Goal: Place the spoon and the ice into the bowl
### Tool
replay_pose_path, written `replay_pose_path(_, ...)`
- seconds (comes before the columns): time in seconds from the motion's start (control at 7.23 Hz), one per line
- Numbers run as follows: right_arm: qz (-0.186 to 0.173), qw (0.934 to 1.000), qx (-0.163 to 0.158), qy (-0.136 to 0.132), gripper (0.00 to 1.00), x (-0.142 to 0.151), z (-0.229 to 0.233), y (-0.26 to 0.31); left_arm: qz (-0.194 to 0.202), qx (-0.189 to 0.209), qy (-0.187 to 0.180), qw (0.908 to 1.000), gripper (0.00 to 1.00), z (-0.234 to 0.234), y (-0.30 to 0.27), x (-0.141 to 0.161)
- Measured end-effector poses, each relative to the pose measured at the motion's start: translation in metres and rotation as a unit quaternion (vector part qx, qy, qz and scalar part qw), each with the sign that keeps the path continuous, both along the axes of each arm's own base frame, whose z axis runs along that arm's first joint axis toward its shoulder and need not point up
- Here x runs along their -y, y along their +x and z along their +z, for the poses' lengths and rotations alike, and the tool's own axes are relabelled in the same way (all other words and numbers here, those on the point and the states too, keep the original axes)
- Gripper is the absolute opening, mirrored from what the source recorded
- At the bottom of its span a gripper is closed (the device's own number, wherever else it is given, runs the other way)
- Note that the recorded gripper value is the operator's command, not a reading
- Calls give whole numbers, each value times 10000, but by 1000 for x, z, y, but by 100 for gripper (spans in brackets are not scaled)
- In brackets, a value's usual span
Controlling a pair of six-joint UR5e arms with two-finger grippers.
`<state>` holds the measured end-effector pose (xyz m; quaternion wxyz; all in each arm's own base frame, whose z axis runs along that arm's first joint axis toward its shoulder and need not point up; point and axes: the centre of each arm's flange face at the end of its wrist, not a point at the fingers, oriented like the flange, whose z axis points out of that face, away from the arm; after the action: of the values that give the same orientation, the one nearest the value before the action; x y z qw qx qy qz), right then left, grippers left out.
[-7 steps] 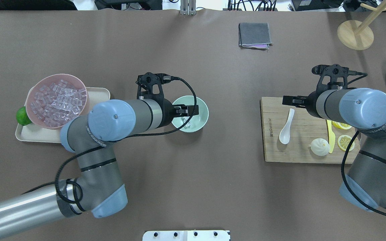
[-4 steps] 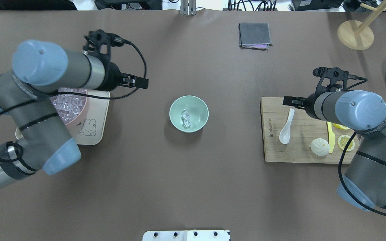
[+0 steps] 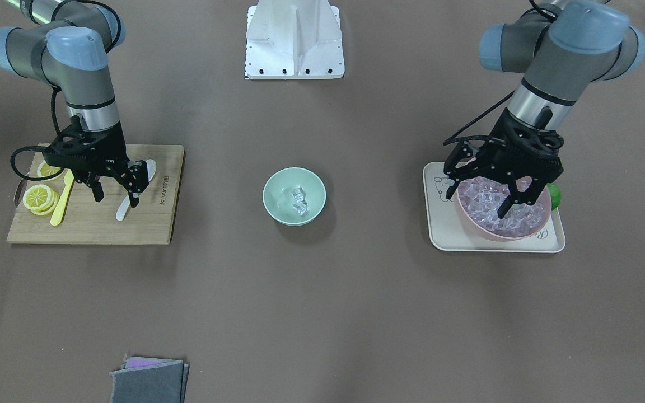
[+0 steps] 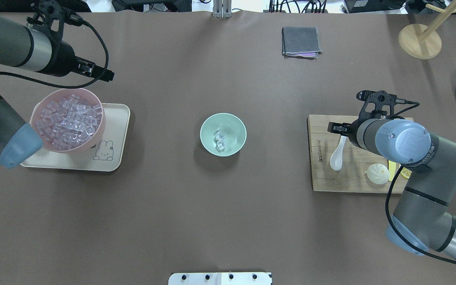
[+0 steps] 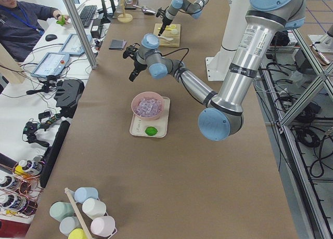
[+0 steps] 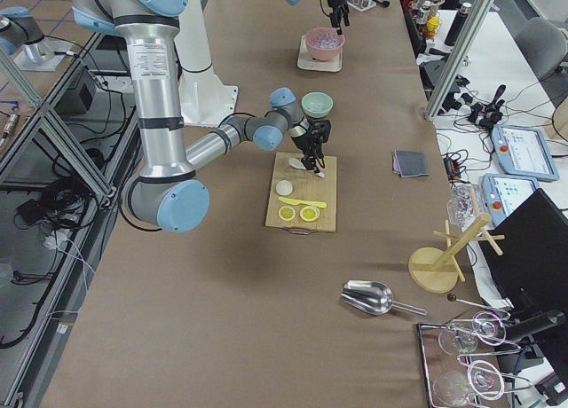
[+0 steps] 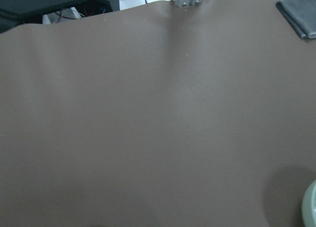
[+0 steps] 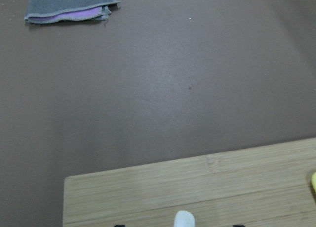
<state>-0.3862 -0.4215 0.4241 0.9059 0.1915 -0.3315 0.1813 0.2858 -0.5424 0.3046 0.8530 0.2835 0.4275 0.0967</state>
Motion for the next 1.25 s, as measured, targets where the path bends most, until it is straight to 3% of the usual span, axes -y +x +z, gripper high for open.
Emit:
replay_pose_path(0.55, 49, 9998, -212, -22, 56, -18, 19, -19, 14, 27, 1, 10000, 98, 4, -6, 2)
replay_pose_path(0.69, 74, 9997, -213, -22, 41, -22, 20, -23, 15, 26, 1, 10000, 98, 4, -5, 2)
replay_pose_path(0.83, 80, 9997, -214, -24, 6, -24, 20, -25, 15, 24, 0, 10000, 98, 4, -5, 2)
replay_pose_path(0.97, 83, 9997, -209, -25, 0, -25, 20, -26, 16, 26, -2, 10000, 98, 4, -4, 1)
replay_pose_path(1.25, 75, 9998, -186, -14, 0, -25, 16, -29, 17, 29, -3, 10000, 98, 5, -4, 2)
